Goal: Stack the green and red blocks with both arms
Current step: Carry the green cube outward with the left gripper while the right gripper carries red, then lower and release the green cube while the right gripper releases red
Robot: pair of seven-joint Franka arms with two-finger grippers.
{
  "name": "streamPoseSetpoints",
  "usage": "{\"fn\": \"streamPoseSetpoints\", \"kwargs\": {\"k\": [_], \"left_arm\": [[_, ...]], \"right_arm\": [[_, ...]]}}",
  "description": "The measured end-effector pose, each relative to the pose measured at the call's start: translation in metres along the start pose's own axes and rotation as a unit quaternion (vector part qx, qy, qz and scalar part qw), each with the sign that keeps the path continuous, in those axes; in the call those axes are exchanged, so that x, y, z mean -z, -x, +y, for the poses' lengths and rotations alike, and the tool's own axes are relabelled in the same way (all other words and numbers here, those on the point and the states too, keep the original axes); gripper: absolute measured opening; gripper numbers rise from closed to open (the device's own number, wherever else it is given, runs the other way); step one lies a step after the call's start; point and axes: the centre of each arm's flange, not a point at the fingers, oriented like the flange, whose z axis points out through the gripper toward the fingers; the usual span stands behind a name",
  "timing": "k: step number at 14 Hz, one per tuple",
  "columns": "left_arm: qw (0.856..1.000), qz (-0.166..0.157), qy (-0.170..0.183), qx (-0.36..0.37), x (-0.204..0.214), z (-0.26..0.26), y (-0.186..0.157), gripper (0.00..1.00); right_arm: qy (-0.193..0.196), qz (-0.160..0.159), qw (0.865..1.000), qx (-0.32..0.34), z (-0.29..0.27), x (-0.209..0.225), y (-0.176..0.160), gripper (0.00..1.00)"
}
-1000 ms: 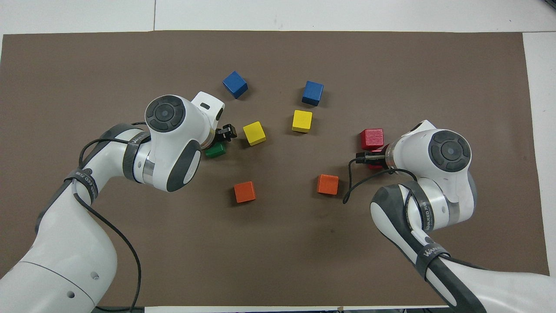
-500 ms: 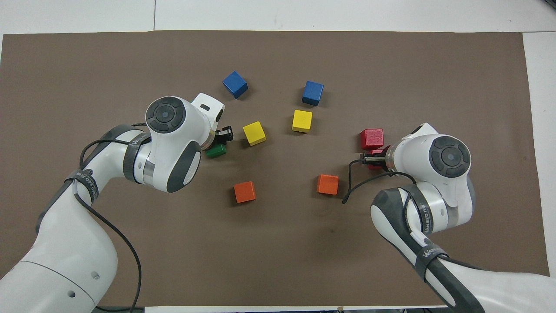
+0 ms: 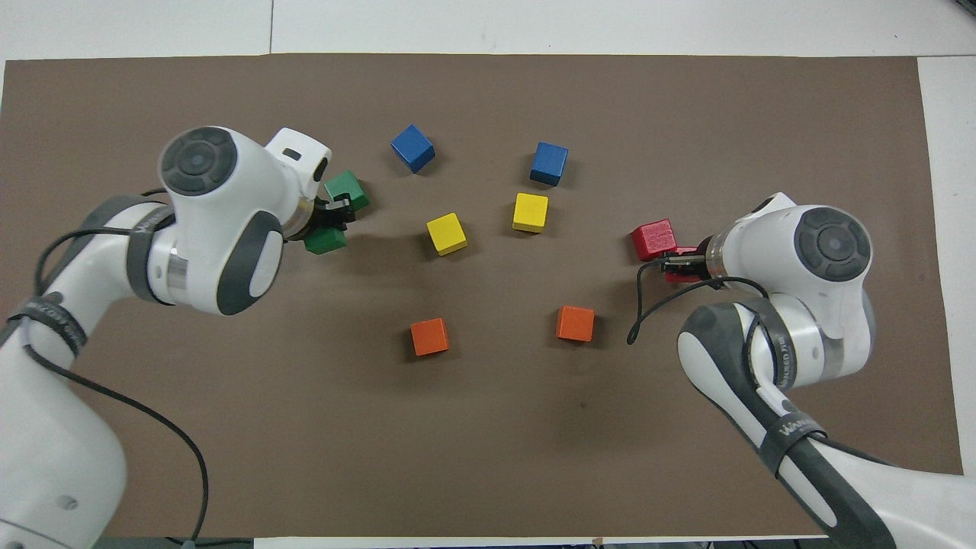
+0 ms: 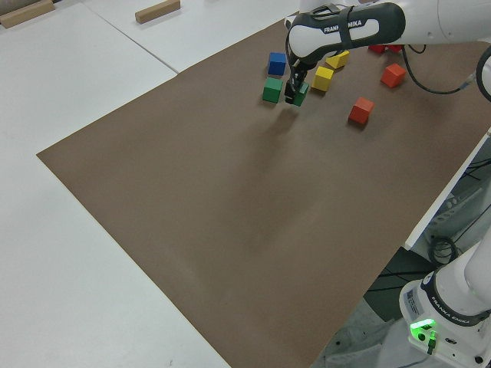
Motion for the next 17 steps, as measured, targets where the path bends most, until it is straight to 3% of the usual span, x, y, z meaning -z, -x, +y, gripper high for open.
{"fn": "streamPoseSetpoints", "kwargs": {"k": [3,8,11,17], "left_arm": [[0.999,-0.009,-0.009,-0.041,0.038,-0.107,-0.028,0.55],[0.995,-0.016,-0.009,-0.101,0.01,-0.25,-0.038,0.55],[0.996,0.001,-0.01,-0.091,-0.019,-0.279,-0.026,0.55],[0.993,0.018,-0.011,-0.119,-0.048,-0.278,-0.015,0.55]], "right_arm": [[0.003,0.016,1.0,0.019,0.056,0.025,-0.024,0.55],[0.011,0.009,0.999,0.042,0.13,0.012,-0.024,0.55],[0.011,0.015,0.999,0.046,0.131,-0.008,-0.016,0.55],[0.012,0.024,0.998,0.056,0.135,-0.03,-0.003,0.55]]}}
